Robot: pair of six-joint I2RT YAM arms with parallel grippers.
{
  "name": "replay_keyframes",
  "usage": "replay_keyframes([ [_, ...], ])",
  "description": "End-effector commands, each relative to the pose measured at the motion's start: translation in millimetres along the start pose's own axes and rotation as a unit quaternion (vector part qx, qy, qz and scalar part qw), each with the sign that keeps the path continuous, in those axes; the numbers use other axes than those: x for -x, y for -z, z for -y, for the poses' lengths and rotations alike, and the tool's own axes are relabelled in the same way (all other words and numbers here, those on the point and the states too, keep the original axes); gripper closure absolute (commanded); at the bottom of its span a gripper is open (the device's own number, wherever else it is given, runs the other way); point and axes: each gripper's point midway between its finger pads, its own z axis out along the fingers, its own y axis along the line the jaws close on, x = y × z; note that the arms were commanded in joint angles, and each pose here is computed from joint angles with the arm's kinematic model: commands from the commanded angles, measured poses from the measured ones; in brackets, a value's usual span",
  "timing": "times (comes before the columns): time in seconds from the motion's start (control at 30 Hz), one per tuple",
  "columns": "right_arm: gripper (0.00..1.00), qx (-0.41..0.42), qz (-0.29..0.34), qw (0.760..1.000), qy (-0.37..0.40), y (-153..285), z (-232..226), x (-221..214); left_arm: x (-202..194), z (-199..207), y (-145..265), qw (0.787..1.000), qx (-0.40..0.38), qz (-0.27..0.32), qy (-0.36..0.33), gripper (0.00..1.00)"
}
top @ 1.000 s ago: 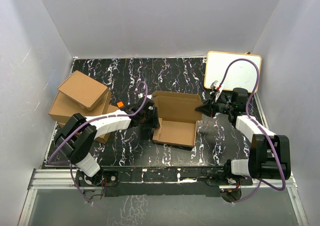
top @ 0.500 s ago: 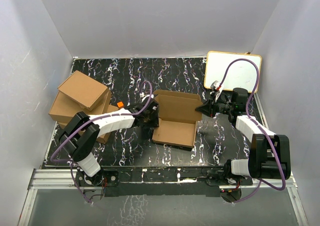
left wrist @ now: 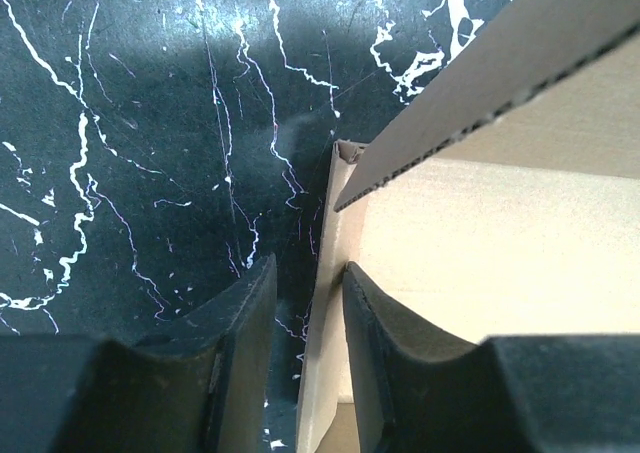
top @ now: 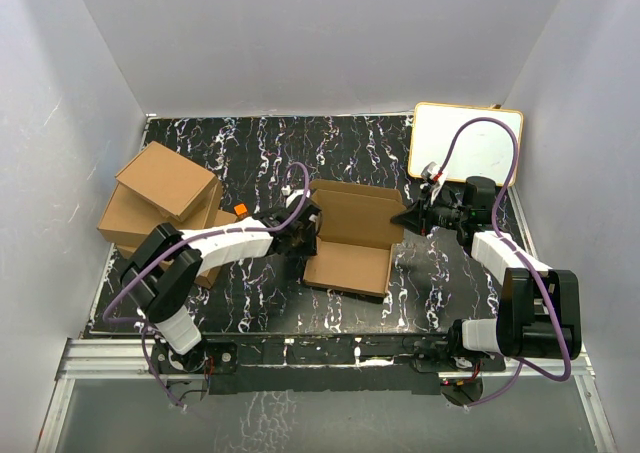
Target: Fold the paper box
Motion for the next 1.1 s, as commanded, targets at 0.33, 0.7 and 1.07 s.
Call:
replay_keyframes([
  [0.33, 0.92, 0.008, 0.018, 0.999, 0.047, -1.2, -0.3, 14.8, -19.2, -20.8, -4.2, 0.995, 0.071, -0.039, -0.062, 0.94],
  [0.7, 0.92, 0.008, 0.018, 0.999, 0.046, -1.4, 0.0, 14.2, -23.2, -23.0, -5.7, 0.99, 0.098, -0.041, -0.09, 0.77],
  [1.07, 0.92, 0.005, 0.019, 0.999, 0.05, -0.6, -0.2, 15.5, -18.5, -26.5, -3.6, 0.988, 0.11, -0.036, -0.099, 1.0],
])
